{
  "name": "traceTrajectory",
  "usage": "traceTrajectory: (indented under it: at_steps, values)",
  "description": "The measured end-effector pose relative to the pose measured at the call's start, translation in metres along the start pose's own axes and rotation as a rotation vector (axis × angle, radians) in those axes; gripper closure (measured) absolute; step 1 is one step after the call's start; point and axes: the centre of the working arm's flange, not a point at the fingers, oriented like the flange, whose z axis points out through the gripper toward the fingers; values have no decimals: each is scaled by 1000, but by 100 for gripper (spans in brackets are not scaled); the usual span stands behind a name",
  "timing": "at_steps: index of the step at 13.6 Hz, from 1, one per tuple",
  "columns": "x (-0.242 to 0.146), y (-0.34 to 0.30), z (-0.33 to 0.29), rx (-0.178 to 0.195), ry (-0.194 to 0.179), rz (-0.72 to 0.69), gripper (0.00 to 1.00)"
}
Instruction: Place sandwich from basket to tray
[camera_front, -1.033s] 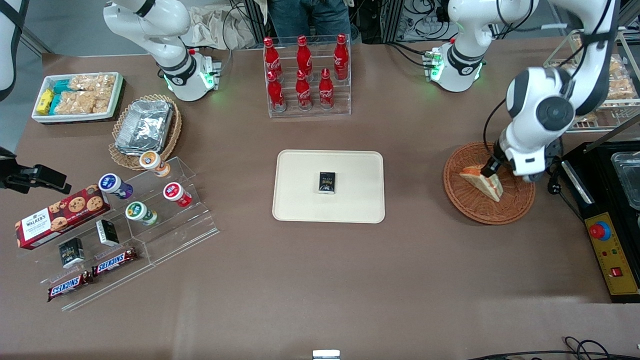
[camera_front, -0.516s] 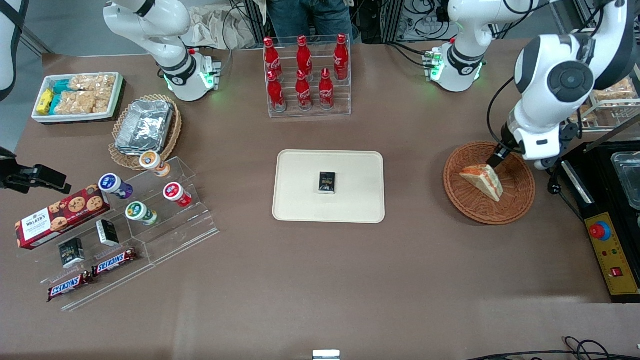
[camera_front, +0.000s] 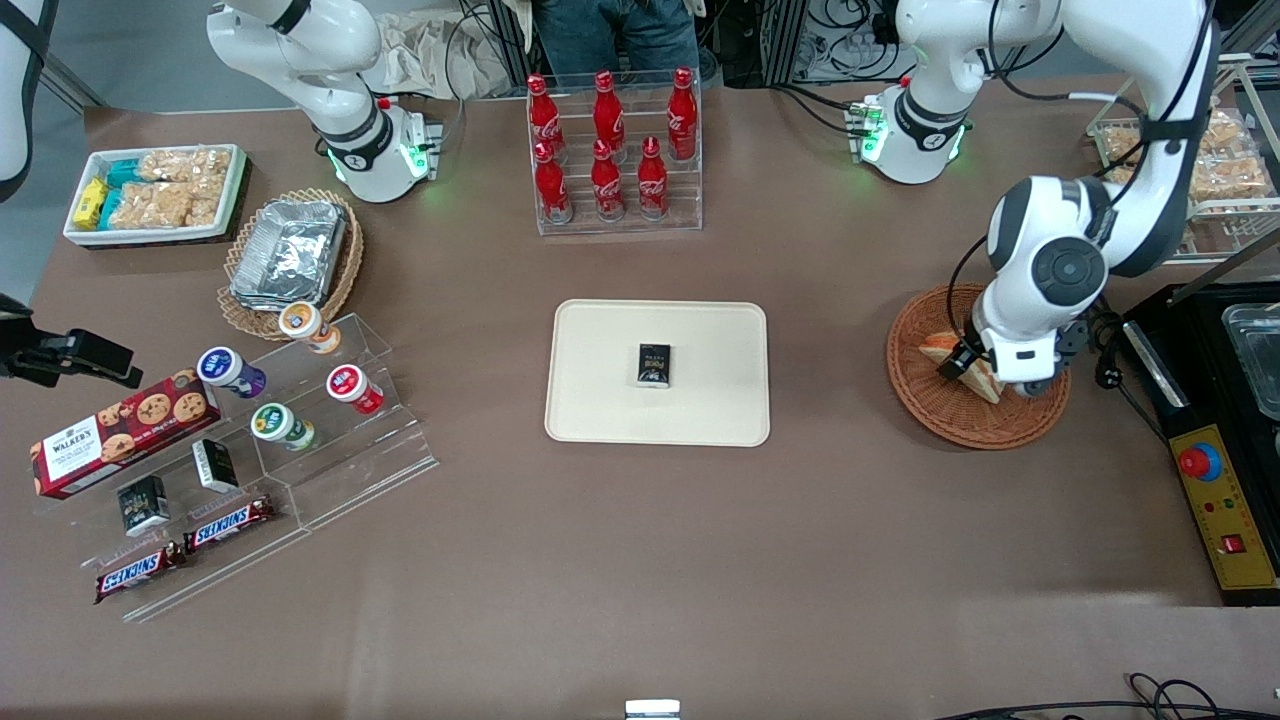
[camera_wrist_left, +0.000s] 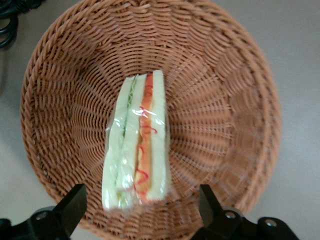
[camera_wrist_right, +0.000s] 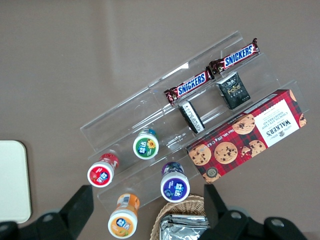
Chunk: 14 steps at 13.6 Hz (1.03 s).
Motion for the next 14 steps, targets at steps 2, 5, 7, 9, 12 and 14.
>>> traceTrajectory:
  at_steps: [2,5,7,9,12,14]
  values:
    - [5,-12,16,3,3,-20,0]
    - [6,-16,24,-5,4,-32,0]
    - [6,-12,31,-21,6,-50,6]
    - [5,-9,40,-25,1,-65,30]
    - [8,-7,36,-37,9,-100,58]
    - [14,-10,8,-41,30,-119,62]
